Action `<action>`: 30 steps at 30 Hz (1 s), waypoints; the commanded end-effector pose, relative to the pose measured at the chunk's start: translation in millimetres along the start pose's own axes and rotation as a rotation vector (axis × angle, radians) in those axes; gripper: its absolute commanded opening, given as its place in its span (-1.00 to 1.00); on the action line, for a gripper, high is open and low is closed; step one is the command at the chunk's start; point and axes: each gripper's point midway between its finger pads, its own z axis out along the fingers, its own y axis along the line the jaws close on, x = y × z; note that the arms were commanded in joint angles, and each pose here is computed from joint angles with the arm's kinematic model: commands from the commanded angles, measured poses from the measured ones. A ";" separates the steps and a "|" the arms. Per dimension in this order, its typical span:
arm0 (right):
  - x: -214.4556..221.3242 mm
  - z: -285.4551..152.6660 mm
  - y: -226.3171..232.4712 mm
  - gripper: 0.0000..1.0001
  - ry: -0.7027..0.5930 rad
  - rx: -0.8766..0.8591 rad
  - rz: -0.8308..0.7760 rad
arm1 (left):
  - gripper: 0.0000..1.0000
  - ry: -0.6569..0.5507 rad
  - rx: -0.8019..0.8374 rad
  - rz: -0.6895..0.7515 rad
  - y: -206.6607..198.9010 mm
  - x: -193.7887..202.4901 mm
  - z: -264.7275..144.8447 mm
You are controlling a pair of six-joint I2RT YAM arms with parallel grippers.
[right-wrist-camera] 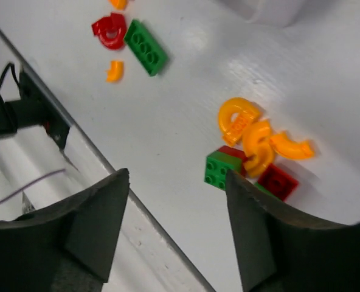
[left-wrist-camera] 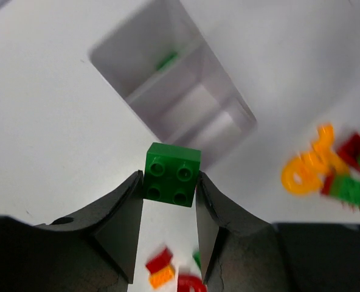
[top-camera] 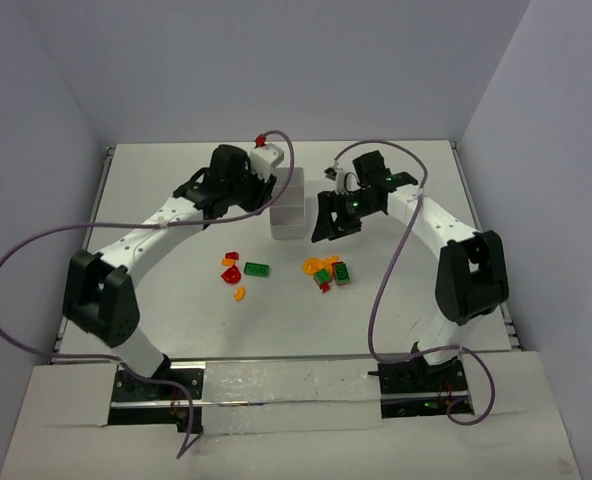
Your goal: Sort the legos into containers by color
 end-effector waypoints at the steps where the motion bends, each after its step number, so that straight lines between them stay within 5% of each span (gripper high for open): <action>1: -18.8 -38.3 0.3 0.53 -0.141 0.077 -0.050 | -1.00 -0.169 -0.204 -0.210 39.0 -56.5 24.7; 6: -28.8 -58.2 -5.5 0.83 -0.212 0.144 -0.062 | -1.00 -0.230 -0.269 -0.284 55.9 -78.5 56.2; 19: -33.1 -63.6 -10.2 0.87 -0.228 0.151 -0.054 | -0.84 -0.200 -0.268 -0.312 50.6 -72.0 97.4; 30: -36.5 -66.0 -14.0 0.93 -0.247 0.179 -0.065 | 0.32 -0.199 -0.250 -0.279 36.5 -72.2 101.6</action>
